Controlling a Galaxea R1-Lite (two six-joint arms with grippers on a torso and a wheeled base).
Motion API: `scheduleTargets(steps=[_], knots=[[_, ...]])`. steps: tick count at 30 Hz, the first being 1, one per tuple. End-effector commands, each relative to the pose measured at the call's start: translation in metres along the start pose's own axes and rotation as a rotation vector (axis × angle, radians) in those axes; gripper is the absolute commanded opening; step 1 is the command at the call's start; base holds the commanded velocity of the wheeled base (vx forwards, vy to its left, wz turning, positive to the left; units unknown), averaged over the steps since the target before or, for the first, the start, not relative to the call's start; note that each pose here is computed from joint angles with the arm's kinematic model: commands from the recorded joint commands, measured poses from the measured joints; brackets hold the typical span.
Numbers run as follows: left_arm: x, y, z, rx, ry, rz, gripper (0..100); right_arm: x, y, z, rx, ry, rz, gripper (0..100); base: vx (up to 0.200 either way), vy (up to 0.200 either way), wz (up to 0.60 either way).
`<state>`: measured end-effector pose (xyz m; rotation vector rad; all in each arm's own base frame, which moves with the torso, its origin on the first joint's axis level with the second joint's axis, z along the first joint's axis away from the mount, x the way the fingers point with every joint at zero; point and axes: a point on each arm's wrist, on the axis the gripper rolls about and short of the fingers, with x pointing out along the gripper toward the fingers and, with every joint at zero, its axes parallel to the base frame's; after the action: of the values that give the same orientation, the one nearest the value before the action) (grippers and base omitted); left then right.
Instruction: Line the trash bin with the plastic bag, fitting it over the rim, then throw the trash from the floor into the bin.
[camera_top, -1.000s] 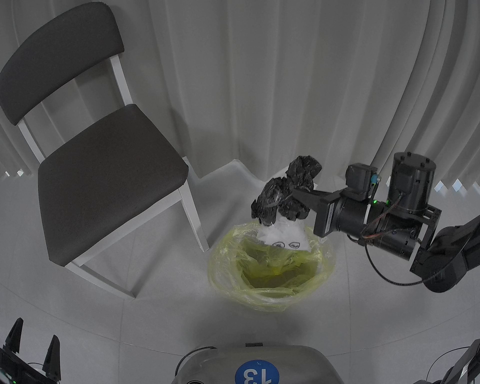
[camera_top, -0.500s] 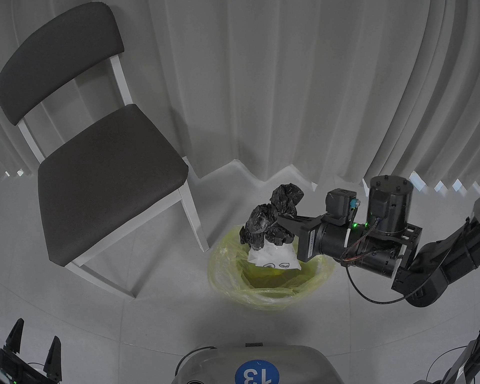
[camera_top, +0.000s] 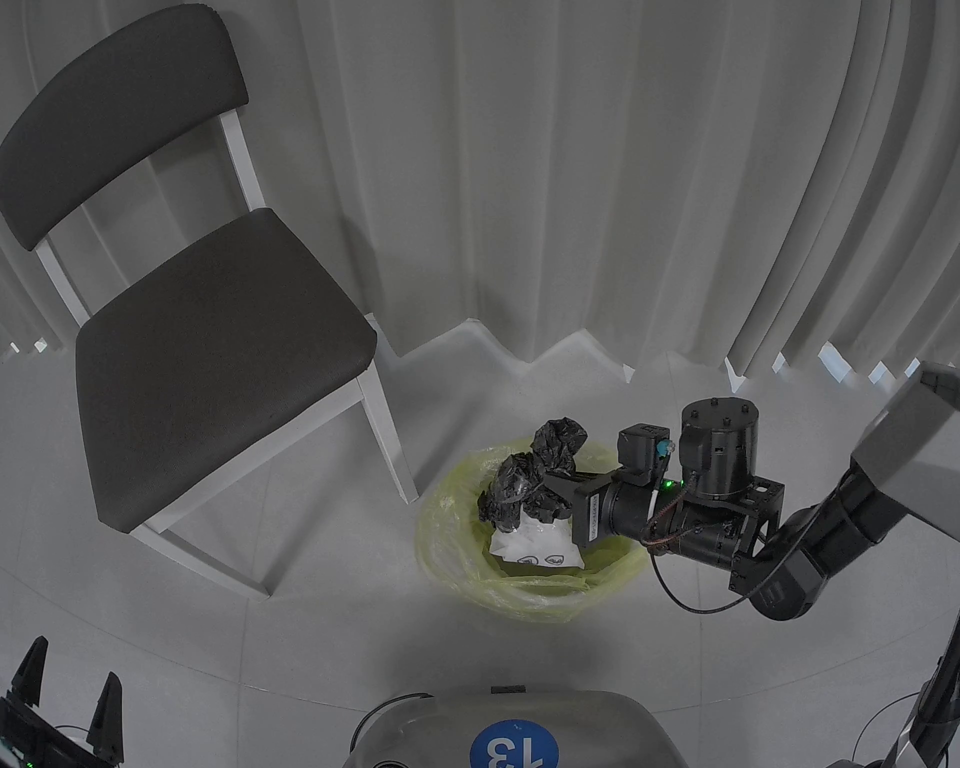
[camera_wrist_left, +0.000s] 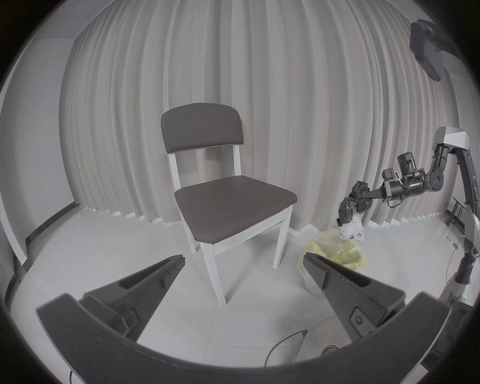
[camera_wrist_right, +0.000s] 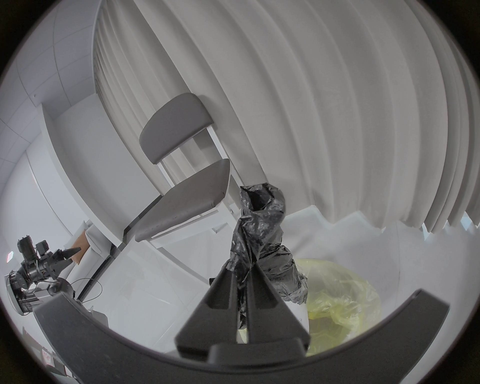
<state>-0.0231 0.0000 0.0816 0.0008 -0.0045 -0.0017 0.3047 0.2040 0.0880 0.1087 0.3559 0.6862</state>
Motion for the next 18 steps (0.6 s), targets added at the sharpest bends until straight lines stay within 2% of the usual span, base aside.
scheduleTargets(steps=[1, 6, 10, 12, 18], knots=[[-0.001, 0.000, 0.000, 0.001, -0.017, 0.000, 100, 0.016, -0.026, -0.011, 0.021, 0.024, -0.055, 0, 0.000, 0.000, 0.00], [-0.001, 0.000, -0.001, 0.001, -0.015, 0.002, 100, 0.026, -0.044, -0.001, 0.029, -0.011, -0.079, 0, 0.000, 0.000, 0.00], [-0.001, 0.000, -0.001, 0.001, -0.015, 0.000, 100, 0.030, -0.039, -0.002, 0.025, -0.009, -0.066, 0, 0.000, 0.000, 0.00], [-0.001, 0.000, -0.001, 0.001, -0.015, 0.000, 100, 0.029, -0.017, -0.011, 0.012, 0.019, -0.019, 0, 0.000, 0.000, 0.00], [-0.001, 0.000, 0.000, 0.001, -0.017, 0.002, 100, 0.021, 0.026, -0.041, -0.022, 0.088, 0.068, 0, 0.000, 0.000, 0.00]])
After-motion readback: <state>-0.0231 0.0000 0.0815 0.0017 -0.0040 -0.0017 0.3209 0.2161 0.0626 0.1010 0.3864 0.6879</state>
